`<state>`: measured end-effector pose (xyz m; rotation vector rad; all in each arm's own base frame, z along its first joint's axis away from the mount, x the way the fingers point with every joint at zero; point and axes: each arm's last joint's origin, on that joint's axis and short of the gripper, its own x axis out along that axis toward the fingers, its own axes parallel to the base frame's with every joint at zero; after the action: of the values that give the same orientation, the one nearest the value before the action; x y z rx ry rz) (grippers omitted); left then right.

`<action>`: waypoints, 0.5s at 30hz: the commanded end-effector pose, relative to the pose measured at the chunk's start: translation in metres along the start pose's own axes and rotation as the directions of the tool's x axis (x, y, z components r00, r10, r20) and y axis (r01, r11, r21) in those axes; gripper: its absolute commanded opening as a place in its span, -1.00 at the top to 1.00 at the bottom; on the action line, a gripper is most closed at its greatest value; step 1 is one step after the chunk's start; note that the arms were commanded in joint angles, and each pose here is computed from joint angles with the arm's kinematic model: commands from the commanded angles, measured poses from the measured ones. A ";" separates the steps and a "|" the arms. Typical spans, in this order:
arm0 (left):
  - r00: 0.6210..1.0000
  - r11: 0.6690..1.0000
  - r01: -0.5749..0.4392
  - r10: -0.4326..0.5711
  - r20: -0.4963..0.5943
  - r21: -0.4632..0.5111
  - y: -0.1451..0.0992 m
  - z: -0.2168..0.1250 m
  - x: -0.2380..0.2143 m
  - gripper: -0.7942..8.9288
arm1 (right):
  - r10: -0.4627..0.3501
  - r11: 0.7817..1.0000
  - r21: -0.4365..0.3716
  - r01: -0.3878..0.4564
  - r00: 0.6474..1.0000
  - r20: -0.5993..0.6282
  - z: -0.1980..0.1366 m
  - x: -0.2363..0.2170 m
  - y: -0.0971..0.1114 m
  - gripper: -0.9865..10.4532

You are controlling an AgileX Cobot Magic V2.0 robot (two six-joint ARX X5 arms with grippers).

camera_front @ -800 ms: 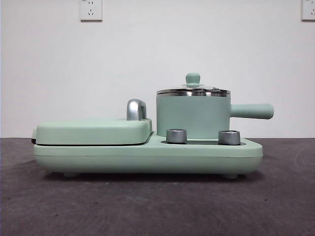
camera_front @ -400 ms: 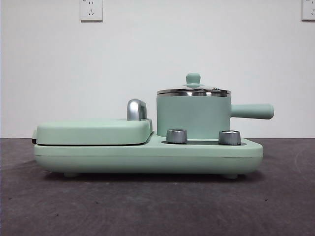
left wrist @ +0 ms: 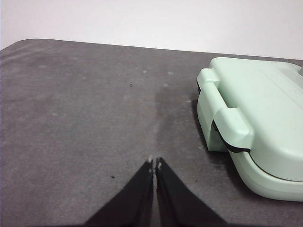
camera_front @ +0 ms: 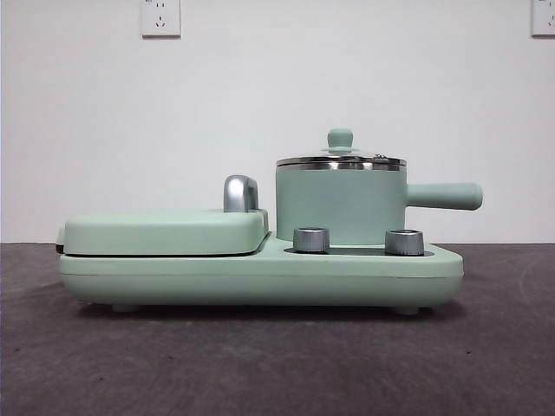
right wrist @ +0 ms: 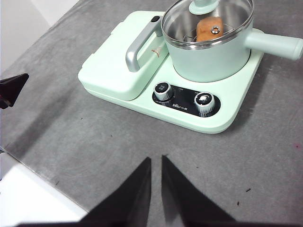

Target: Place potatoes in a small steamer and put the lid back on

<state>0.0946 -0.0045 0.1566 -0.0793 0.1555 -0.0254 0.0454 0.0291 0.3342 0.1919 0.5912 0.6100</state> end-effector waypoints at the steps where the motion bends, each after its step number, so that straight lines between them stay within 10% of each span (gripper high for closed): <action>1: 1.000 1.000 -0.005 0.005 -0.022 0.014 0.001 -0.007 0.002 0.82 | 0.007 1.000 -0.013 -0.007 1.000 0.009 0.002 0.000 0.001 0.77; 15: 1.000 1.000 -0.005 0.005 -0.022 0.014 0.001 -0.007 0.002 0.82 | -0.068 0.997 0.045 0.066 0.997 0.027 -0.001 0.004 -0.008 0.77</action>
<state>0.0946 -0.0044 0.1566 -0.0793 0.1555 -0.0250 0.0494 0.0259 0.3293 0.2249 0.5859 0.5419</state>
